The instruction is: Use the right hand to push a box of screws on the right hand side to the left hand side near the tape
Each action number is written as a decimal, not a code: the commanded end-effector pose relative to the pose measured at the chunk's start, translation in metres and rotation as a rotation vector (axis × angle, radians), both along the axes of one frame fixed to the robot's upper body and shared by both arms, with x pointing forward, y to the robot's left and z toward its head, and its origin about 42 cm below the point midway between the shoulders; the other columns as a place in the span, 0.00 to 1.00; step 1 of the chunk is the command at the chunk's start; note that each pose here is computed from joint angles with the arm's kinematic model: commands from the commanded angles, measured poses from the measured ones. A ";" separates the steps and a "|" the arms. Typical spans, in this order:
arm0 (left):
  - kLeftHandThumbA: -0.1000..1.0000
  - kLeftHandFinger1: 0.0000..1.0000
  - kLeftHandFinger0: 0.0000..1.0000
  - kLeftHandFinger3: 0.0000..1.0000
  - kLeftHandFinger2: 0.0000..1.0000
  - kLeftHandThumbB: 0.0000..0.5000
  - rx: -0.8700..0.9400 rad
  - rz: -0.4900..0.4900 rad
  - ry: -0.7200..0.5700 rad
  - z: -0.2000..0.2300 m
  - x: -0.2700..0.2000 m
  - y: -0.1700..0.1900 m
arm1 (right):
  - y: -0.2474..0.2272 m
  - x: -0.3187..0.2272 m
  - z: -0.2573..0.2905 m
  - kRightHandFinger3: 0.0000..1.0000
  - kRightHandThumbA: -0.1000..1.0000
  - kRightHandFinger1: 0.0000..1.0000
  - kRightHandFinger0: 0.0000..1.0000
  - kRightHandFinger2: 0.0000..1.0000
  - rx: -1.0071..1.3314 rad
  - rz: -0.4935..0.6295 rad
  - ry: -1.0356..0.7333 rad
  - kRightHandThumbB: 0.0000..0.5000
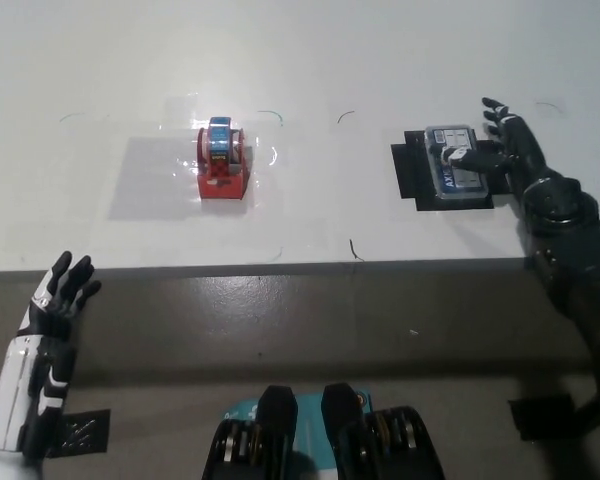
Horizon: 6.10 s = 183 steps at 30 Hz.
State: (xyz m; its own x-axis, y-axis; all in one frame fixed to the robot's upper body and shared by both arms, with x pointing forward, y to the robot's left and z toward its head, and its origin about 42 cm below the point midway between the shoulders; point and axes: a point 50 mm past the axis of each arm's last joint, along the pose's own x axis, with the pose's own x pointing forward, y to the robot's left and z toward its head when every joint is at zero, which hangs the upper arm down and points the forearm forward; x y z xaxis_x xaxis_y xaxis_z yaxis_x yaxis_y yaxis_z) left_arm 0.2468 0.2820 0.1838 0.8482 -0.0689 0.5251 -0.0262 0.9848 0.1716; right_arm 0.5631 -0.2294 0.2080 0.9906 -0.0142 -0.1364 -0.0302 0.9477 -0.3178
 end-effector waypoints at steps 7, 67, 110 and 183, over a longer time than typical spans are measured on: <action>0.88 1.00 1.00 1.00 1.00 0.07 0.027 -0.019 -0.061 0.018 0.007 0.006 | 0.027 0.008 0.019 1.00 0.93 1.00 1.00 1.00 0.098 0.037 -0.016 0.65; 0.88 1.00 1.00 1.00 1.00 0.10 0.002 0.001 -0.110 0.032 0.022 0.011 | 0.193 -0.033 -0.003 1.00 1.00 1.00 1.00 1.00 0.628 0.143 -0.056 0.39; 0.86 1.00 1.00 1.00 1.00 0.09 -0.001 0.010 -0.114 0.031 0.022 0.012 | 0.245 -0.046 0.009 1.00 1.00 1.00 1.00 1.00 1.324 -0.267 0.150 0.28; 0.93 1.00 1.00 1.00 1.00 0.12 0.058 0.012 -0.081 0.035 0.033 0.017 | -0.015 -0.285 0.025 1.00 0.89 0.99 0.95 1.00 0.268 0.292 -0.758 0.46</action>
